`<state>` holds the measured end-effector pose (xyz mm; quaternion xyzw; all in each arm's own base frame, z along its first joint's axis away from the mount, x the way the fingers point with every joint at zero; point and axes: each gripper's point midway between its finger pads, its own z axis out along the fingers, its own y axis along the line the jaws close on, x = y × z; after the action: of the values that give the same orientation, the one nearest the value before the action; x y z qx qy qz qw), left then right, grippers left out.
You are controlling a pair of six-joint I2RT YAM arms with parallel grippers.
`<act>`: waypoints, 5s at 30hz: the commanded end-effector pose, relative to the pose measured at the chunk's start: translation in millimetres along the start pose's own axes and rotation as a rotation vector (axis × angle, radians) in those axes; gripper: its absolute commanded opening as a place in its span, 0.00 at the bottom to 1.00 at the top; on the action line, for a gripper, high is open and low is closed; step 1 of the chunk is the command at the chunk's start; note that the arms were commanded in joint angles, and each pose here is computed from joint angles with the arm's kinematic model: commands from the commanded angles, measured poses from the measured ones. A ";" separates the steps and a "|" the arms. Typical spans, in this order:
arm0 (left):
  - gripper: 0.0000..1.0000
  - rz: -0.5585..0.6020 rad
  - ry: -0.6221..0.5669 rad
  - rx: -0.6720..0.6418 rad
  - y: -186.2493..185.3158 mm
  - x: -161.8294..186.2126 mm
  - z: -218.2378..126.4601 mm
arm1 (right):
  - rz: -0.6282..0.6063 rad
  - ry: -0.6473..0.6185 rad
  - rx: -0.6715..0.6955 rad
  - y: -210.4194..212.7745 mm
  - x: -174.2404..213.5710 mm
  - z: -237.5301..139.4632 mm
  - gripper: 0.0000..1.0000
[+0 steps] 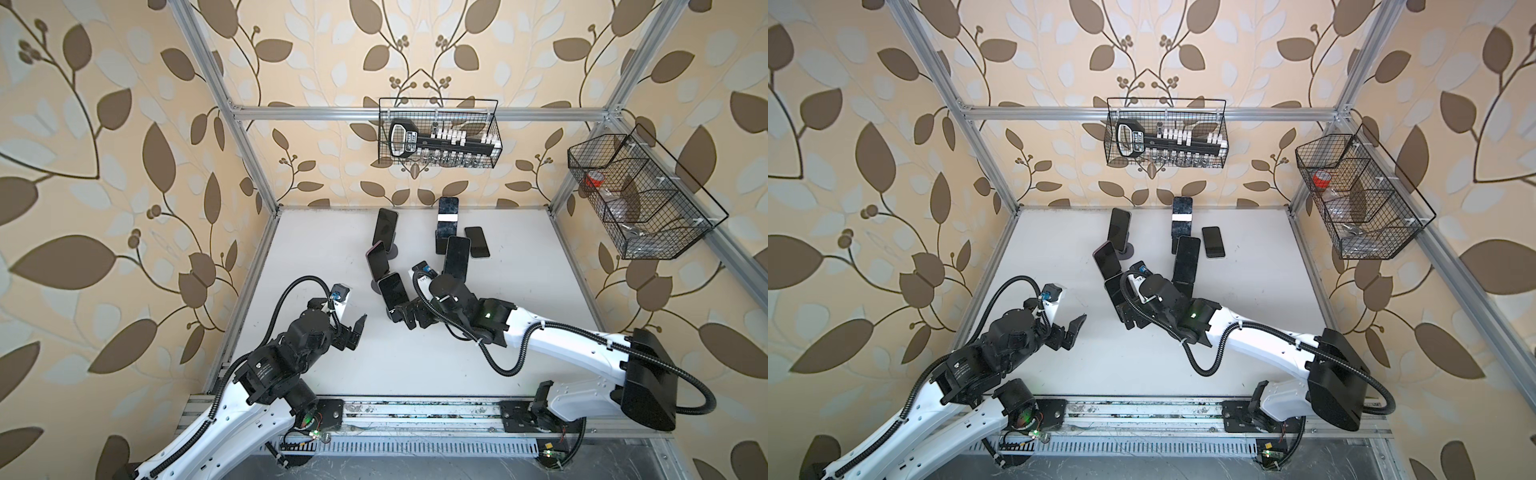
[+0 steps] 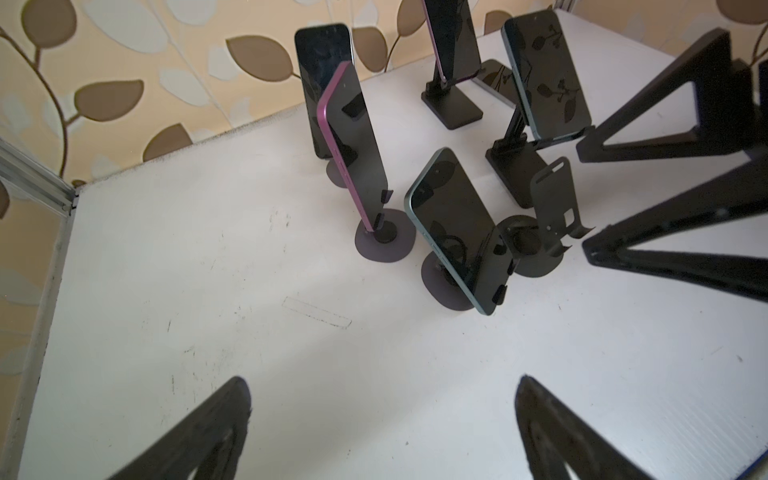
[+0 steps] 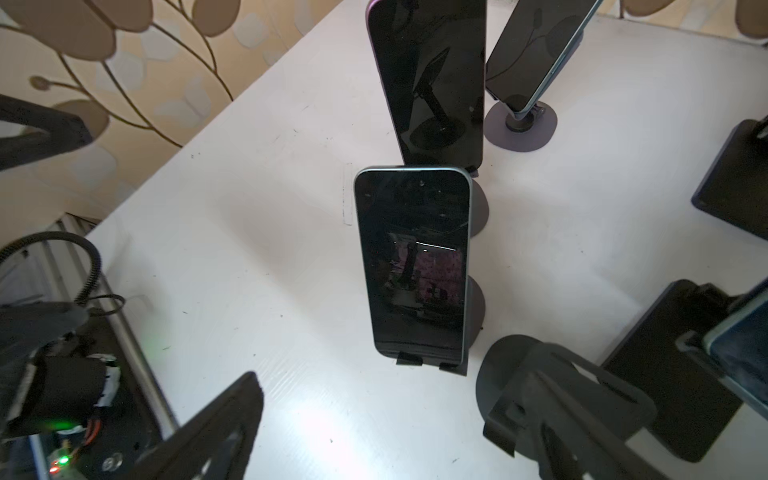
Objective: Remove the phone from the phone stand
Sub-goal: 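Move the open right gripper toward the green-edged phone standing in its stand, then close the right gripper around the green-edged phone's lower edge, then lift the green-edged phone off its stand with the right gripper while the left reaches forward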
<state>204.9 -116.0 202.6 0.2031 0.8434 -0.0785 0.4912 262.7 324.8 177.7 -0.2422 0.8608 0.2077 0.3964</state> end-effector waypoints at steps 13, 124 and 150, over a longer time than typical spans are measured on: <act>0.99 -0.028 -0.038 -0.032 8.3 -14.0 -5.9 | -0.019 0.037 0.062 5.6 -4.6 39.9 0.99; 0.99 0.079 -0.011 -0.017 6.8 -7.9 -4.5 | -0.044 0.059 0.155 -9.1 -14.1 72.0 0.74; 0.99 0.087 -0.006 -0.013 4.9 -7.2 0.3 | 0.000 -0.070 0.046 9.1 -55.8 25.3 0.70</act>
<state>207.7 -112.9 202.8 0.2339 0.8383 -0.0517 0.4897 307.5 357.2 181.2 -0.2324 0.8665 0.1629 0.4107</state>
